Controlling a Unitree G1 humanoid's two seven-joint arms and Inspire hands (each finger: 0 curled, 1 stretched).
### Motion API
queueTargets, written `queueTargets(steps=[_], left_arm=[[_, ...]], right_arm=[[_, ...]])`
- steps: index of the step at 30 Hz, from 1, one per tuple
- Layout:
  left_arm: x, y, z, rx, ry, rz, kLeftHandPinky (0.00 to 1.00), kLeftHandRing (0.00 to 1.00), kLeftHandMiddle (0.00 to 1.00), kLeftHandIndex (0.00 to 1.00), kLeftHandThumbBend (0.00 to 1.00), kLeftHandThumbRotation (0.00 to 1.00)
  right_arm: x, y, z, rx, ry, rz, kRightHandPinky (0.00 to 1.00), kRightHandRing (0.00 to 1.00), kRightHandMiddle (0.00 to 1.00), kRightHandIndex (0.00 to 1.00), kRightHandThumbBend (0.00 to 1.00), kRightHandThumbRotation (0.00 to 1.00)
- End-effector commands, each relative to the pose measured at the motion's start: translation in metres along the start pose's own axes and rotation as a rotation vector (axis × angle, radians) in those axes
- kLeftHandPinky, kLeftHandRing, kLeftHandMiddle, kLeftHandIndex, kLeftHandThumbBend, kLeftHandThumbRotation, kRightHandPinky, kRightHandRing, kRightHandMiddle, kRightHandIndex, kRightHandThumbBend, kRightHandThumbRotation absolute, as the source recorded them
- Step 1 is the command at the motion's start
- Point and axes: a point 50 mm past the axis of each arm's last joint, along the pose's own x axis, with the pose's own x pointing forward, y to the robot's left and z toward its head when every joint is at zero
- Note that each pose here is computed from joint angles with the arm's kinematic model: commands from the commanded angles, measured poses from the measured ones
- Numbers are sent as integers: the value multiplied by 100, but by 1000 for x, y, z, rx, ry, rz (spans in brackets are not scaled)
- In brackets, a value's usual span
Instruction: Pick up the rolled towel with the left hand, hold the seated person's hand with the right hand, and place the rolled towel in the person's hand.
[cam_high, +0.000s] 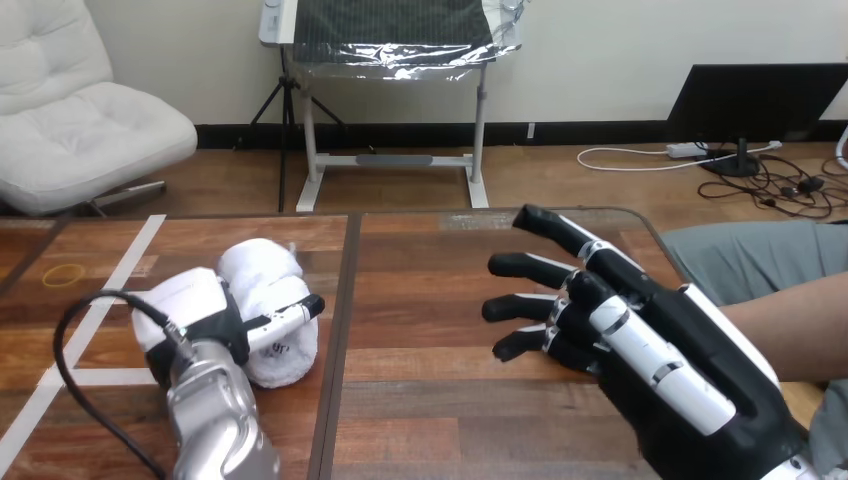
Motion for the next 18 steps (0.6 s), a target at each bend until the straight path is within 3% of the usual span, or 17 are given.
queueTargets(steps=[1,8,18], left_arm=[[9,18,14,33,-48,60,26,33,42,80,84,96],[12,19,15,44,-66,69,11,15,26,79,82,96],[12,18,14,26,-75,97,12,18,30,72,76,87]], right_arm=[[6,-2,9,-3,-61,20,58,69,79,90,24,48],[7,-1,11,-12,-50,23,59,69,79,90,23,48],[8,-1,12,-22,-49,26,58,69,79,90,20,46]])
